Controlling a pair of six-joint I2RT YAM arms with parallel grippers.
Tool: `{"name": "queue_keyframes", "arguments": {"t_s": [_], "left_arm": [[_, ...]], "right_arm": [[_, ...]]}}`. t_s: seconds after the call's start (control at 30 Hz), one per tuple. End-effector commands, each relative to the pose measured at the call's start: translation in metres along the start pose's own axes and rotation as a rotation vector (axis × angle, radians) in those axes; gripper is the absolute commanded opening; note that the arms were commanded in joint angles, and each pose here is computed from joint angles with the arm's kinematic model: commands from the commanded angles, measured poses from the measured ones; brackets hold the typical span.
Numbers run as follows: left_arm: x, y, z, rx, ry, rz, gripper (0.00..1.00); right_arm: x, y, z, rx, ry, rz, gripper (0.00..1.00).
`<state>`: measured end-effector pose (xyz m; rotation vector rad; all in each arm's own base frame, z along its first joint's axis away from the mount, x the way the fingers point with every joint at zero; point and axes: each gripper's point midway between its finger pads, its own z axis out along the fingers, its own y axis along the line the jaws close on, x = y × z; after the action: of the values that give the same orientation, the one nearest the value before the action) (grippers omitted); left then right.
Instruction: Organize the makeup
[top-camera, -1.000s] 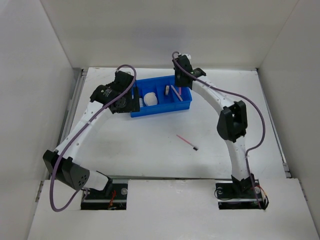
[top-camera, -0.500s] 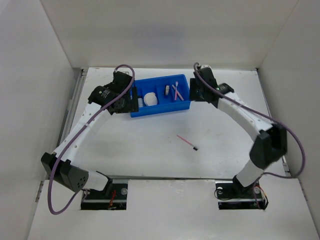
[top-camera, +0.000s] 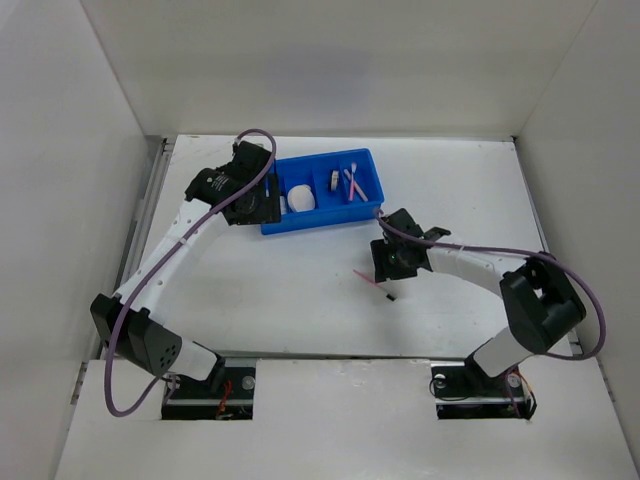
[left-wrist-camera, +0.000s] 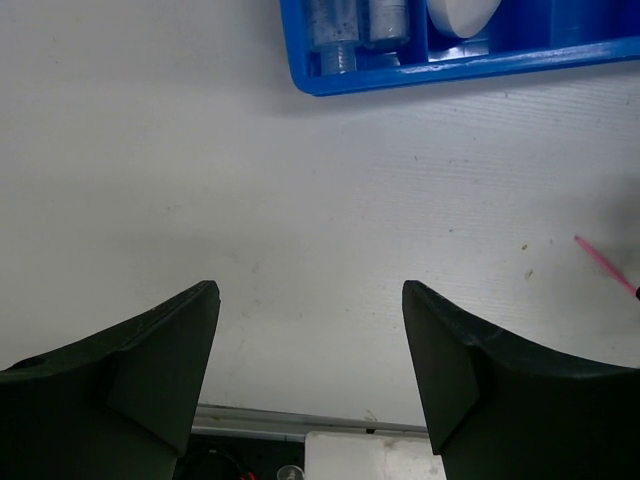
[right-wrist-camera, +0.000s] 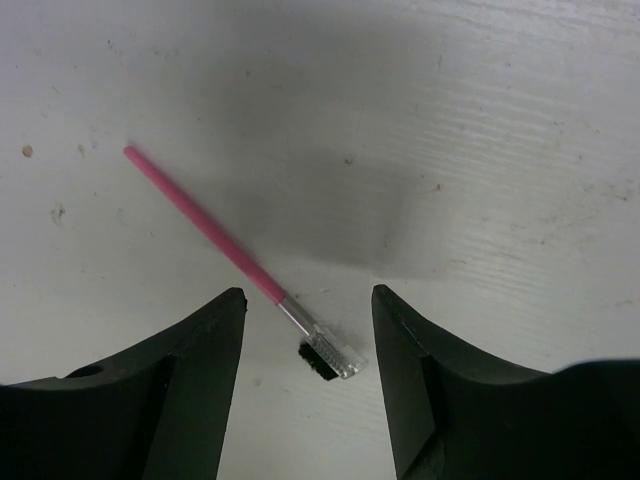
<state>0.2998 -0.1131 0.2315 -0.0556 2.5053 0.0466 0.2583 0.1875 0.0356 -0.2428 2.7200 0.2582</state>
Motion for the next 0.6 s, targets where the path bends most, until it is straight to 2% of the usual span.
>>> {"name": "queue_keyframes", "arguments": {"t_s": [0.0,0.17,0.3,0.4,0.43,0.47,0.57], "left_arm": [[-0.014,-0.007,-0.011,0.041,-0.051,-0.024,0.7],[-0.016,-0.005,-0.013,0.032,-0.054,-0.025,0.7],[-0.016,-0.005,-0.013,0.032,-0.054,-0.025,0.7],[-0.016,-0.005,-0.013,0.032,-0.054,-0.025,0.7],[-0.016,-0.005,-0.013,0.032,-0.054,-0.025,0.7],[-0.016,-0.005,-0.013,0.032,-0.054,-0.025,0.7],[-0.016,-0.005,-0.013,0.032,-0.054,-0.025,0.7]], "right_arm": [[-0.026,0.023,0.003,-0.077,-0.089,0.022,0.6],[-0.016,0.038,0.016,-0.098,-0.06,-0.018,0.58],[0.007,0.043,0.028,-0.029,-0.013,-0.065,0.51],[0.02,0.04,0.036,0.066,0.019,-0.072,0.4],[0.019,0.038,0.038,0.086,0.017,-0.055,0.36],[0.021,0.042,0.041,0.087,0.025,-0.046,0.27],[0.021,0.041,0.042,0.113,0.029,0.02,0.16]]}}
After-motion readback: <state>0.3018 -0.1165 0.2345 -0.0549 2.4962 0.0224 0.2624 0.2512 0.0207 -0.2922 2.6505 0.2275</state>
